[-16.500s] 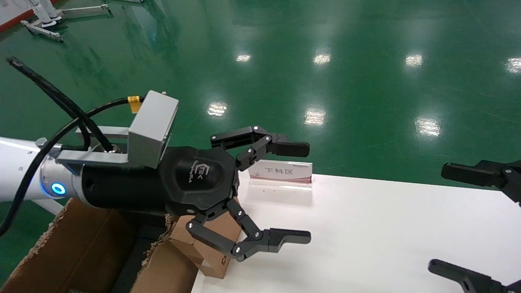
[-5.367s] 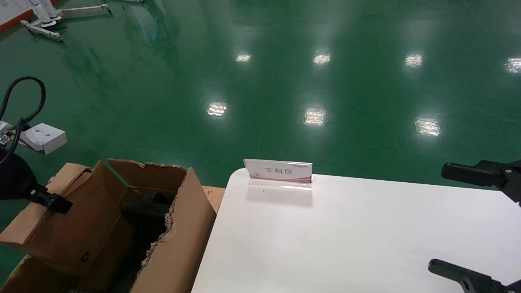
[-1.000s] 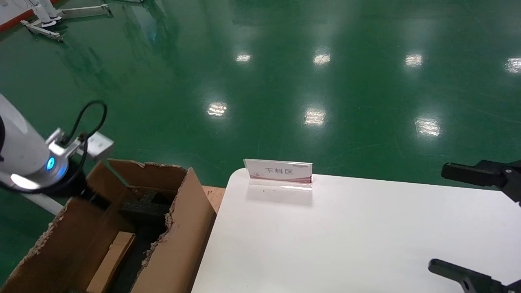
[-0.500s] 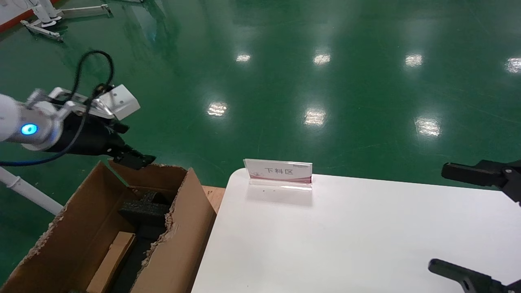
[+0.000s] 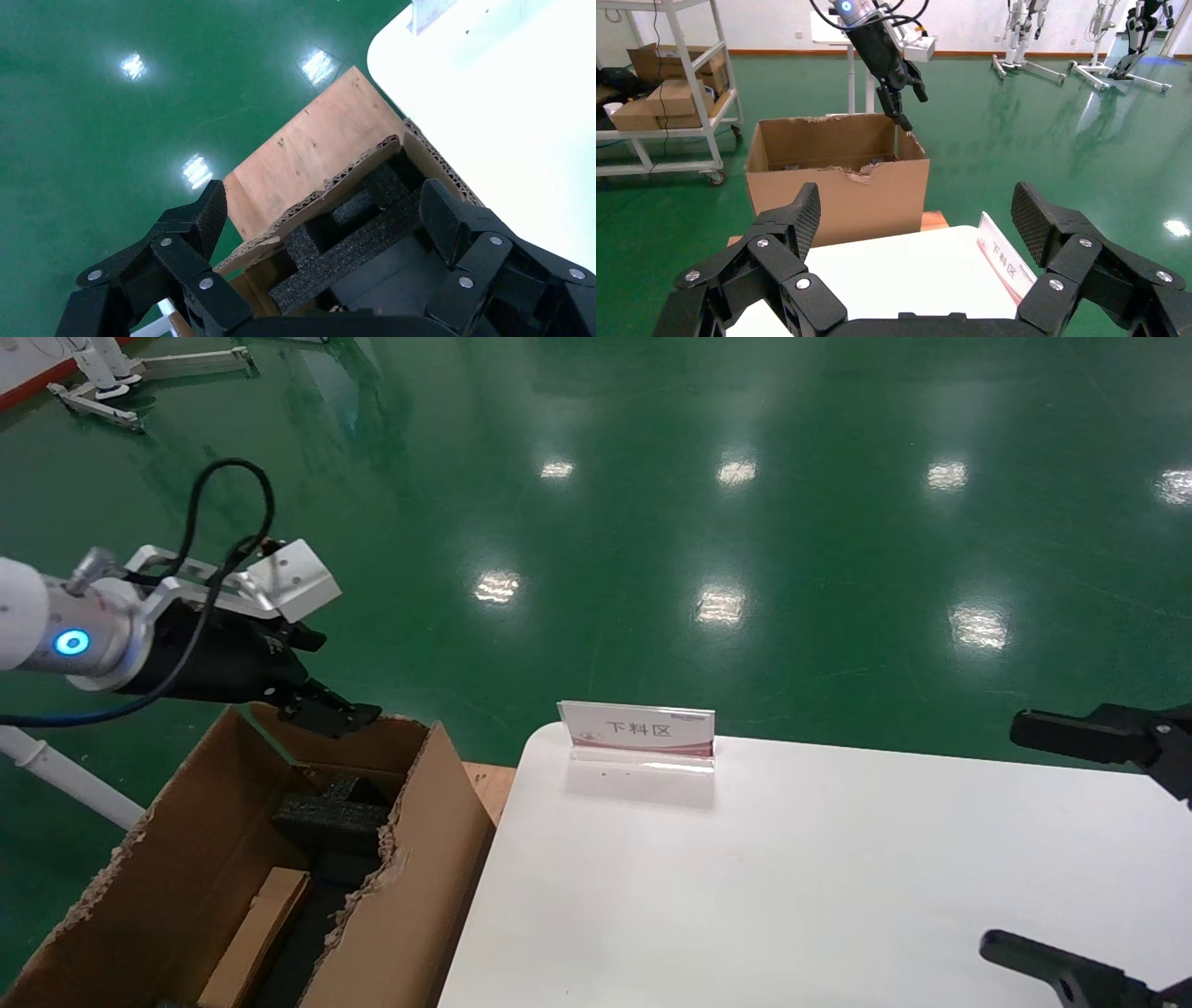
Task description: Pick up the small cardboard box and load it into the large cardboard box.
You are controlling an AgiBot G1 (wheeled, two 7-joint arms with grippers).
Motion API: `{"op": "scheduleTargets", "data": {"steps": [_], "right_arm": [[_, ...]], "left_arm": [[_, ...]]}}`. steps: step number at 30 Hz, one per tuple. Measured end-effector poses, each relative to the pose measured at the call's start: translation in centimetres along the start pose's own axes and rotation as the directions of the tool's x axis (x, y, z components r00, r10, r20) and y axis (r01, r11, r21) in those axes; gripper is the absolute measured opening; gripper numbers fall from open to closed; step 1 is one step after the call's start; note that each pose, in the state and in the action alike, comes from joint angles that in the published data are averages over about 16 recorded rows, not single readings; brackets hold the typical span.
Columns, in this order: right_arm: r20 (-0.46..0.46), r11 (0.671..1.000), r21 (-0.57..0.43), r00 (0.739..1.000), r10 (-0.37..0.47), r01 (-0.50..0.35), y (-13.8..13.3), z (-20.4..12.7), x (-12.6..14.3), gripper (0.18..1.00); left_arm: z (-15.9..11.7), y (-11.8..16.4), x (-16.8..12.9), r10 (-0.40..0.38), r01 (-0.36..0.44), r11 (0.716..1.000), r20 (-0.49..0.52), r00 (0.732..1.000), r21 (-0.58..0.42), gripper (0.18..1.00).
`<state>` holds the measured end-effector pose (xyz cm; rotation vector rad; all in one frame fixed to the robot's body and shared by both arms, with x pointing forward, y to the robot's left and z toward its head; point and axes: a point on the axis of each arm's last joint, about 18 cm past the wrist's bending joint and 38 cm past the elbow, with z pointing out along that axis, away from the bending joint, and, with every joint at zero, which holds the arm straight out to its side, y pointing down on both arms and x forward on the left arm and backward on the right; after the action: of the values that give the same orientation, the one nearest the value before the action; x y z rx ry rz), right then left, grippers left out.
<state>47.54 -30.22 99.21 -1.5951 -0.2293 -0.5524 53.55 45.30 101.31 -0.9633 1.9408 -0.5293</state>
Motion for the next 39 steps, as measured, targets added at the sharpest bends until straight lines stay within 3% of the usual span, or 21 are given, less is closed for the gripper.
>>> {"op": "scheduleTargets", "data": {"steps": [20,39], "right_arm": [[0.000,1.000,0.000,1.000,0.000,0.000,0.0,0.0,0.0,0.995],[0.000,1.000,0.000,1.000,0.000,0.000,0.0,0.0,0.0,0.995]], "left_arm": [[1.6,-2.9,3.6,0.076,-0.071,0.997,-0.152,0.985,0.041,0.995],[2.2,-4.9,7.0,0.148,-0.111,0.985,-0.303,0.941,0.135,0.995]]}}
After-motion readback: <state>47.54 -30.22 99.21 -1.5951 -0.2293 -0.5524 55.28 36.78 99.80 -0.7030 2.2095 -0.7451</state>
